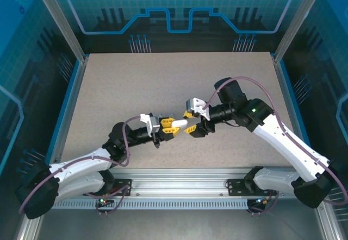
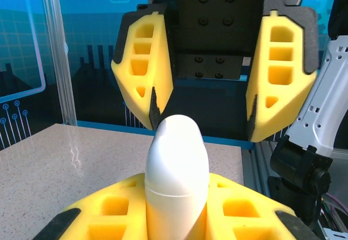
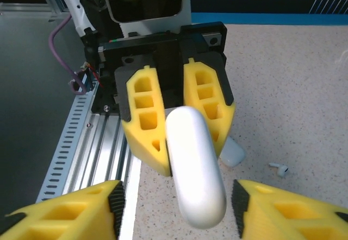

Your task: Insert wireless bluetooth earbuds into charging case

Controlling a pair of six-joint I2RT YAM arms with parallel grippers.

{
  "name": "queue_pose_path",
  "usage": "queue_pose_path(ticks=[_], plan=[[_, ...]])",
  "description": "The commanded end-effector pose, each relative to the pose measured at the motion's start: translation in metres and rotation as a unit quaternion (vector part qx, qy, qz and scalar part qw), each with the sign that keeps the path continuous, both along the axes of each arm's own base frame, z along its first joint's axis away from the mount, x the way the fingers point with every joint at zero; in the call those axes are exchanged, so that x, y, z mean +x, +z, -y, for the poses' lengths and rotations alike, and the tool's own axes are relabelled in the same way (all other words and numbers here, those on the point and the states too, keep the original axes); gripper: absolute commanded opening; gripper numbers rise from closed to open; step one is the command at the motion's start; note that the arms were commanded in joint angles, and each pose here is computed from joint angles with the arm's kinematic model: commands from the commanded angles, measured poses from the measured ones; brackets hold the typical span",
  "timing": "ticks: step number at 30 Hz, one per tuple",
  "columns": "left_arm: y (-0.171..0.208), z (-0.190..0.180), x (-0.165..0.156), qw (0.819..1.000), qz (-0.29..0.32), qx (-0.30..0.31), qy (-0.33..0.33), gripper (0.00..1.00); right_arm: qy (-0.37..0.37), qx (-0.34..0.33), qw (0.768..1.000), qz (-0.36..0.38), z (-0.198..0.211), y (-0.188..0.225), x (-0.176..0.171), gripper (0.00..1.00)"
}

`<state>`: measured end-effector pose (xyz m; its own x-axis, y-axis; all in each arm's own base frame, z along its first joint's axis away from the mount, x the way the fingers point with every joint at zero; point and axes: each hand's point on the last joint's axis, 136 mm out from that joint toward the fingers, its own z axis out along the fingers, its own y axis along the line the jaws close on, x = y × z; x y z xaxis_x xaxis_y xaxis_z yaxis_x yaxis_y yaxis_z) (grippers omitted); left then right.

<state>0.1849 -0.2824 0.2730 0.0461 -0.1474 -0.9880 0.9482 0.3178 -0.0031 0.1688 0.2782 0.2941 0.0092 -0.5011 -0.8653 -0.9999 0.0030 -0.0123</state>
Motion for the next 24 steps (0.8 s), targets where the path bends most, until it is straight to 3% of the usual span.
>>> queue_pose_path(ticks=[1,12,19,20,24], plan=[[0.011,-0.003,-0.002,1.0,0.023,-0.009,-0.001,0.02,0.018,0.005,1.0,-0.003,-0.005,0.005,-0.005,0.5],[0.013,-0.002,0.0,1.0,0.025,-0.009,0.003,0.03,0.011,-0.008,0.999,-0.03,-0.011,-0.012,0.001,0.41],[0.013,-0.003,0.002,1.0,0.025,-0.01,0.008,0.03,-0.008,-0.021,0.999,-0.039,-0.01,-0.021,0.008,0.24],[0.013,-0.003,0.003,1.0,0.023,-0.01,0.009,0.08,-0.017,-0.021,0.999,-0.042,-0.01,-0.021,0.01,0.23],[0.011,-0.005,0.002,1.0,0.022,-0.007,0.013,0.42,-0.073,-0.008,0.995,-0.073,0.0,-0.021,0.029,0.2]])
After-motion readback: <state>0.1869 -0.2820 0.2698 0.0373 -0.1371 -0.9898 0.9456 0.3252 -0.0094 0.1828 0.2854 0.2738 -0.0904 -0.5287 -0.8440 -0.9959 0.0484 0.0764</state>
